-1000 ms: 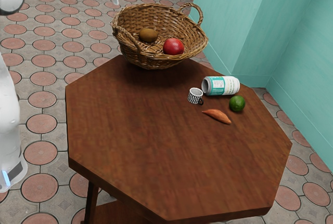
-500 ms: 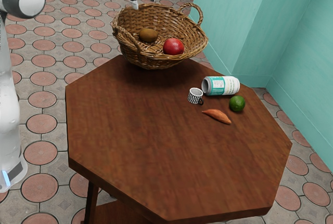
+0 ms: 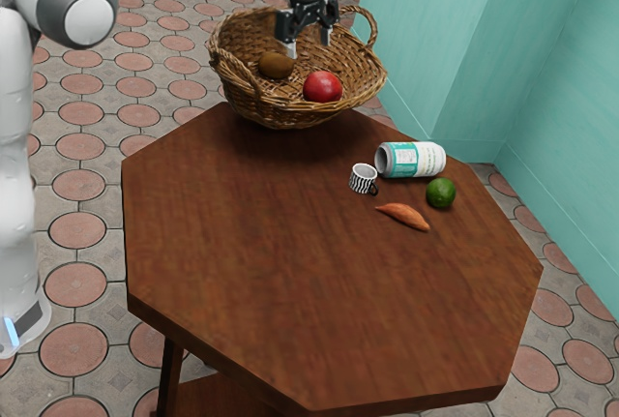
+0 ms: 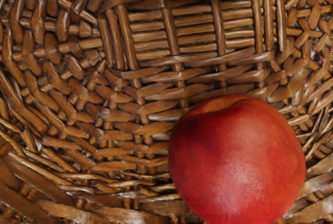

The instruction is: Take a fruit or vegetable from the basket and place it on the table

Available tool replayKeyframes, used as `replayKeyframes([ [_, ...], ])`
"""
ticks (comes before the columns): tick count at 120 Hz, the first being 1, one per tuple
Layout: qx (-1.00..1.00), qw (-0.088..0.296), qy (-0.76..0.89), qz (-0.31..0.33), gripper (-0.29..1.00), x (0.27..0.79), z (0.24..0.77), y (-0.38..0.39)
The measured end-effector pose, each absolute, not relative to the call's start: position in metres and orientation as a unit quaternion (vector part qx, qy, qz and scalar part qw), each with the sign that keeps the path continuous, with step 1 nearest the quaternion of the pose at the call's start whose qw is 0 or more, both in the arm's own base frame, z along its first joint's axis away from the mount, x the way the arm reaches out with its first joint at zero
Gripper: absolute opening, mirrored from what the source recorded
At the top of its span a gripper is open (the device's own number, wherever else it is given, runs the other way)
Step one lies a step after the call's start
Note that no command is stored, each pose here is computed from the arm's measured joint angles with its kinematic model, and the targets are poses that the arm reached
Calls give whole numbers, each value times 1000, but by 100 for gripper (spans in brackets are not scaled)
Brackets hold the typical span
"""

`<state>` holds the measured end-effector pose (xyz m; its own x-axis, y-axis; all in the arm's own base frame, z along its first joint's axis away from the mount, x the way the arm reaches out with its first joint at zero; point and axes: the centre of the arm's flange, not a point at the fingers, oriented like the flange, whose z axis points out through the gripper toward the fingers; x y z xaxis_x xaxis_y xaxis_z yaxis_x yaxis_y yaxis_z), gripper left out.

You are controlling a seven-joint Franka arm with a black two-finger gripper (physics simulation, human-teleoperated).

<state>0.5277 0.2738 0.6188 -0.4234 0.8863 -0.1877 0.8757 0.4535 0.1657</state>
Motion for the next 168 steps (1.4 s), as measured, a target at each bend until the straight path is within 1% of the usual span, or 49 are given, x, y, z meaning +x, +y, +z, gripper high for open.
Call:
replayKeyframes([
  [12,538,126,833,24,70,544,612,255],
  [34,526,126,840,33,70,547,601,271],
  [51,528,125,840,25,70,558,585,267],
  [88,516,134,846,22,70,558,574,278],
  [102,507,134,852,12,70,559,559,289],
  [168,505,133,853,-8,71,581,519,292],
])
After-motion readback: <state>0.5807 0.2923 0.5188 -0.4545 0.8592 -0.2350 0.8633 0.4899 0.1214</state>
